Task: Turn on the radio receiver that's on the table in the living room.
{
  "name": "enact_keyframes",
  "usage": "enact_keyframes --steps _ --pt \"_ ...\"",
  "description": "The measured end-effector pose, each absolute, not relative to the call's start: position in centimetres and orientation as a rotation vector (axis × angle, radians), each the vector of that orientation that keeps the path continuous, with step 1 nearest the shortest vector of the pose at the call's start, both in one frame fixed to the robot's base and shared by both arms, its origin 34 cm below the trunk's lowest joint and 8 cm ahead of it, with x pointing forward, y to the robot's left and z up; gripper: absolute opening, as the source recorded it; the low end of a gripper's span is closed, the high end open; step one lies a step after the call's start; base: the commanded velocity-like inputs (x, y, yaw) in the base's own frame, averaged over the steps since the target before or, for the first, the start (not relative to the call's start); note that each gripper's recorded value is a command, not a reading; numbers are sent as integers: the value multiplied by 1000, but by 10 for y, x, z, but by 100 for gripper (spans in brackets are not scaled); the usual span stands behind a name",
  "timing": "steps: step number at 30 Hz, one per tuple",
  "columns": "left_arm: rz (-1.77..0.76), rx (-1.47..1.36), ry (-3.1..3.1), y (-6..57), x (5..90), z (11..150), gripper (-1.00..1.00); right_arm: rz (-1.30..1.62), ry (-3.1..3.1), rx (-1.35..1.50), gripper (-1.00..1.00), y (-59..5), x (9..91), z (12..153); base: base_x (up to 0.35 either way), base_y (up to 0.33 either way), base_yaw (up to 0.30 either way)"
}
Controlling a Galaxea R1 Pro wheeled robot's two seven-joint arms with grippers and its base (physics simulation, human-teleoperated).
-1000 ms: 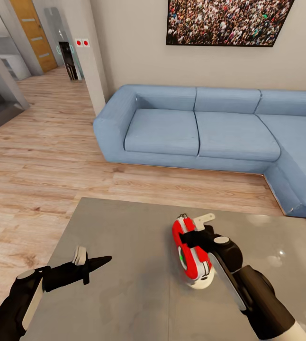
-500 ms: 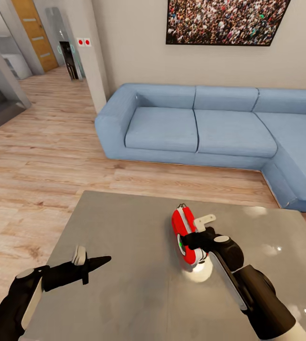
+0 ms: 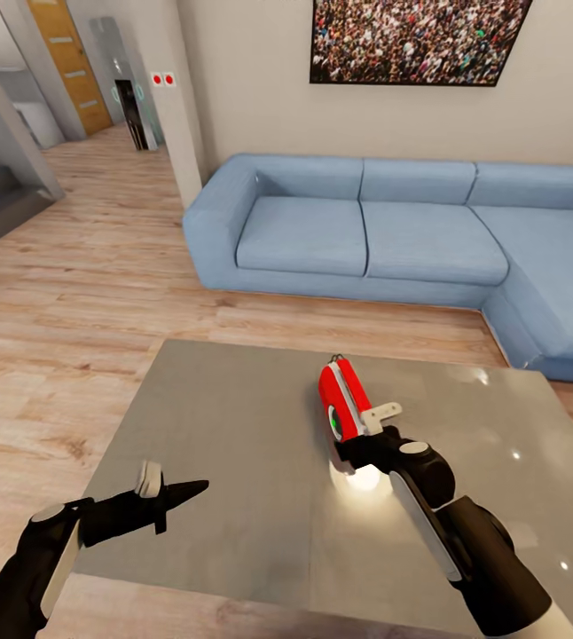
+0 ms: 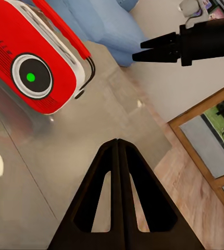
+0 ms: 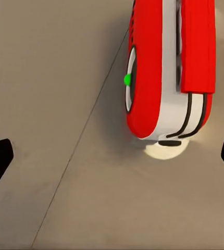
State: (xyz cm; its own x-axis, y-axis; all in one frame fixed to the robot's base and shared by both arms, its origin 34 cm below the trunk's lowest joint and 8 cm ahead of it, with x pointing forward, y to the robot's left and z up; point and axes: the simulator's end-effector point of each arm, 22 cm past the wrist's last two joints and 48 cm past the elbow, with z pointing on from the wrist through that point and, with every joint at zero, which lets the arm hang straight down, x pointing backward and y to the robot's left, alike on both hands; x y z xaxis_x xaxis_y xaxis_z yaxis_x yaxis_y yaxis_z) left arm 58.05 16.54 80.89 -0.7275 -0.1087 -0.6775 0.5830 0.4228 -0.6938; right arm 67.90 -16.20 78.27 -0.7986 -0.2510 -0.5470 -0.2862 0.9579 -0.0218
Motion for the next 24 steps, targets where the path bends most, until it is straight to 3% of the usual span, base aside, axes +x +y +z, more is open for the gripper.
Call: enact_keyframes --steps 24 --pt "-1325 422 1986 165 585 825 -100 93 2503 -367 100 -161 683 803 -3 0 0"
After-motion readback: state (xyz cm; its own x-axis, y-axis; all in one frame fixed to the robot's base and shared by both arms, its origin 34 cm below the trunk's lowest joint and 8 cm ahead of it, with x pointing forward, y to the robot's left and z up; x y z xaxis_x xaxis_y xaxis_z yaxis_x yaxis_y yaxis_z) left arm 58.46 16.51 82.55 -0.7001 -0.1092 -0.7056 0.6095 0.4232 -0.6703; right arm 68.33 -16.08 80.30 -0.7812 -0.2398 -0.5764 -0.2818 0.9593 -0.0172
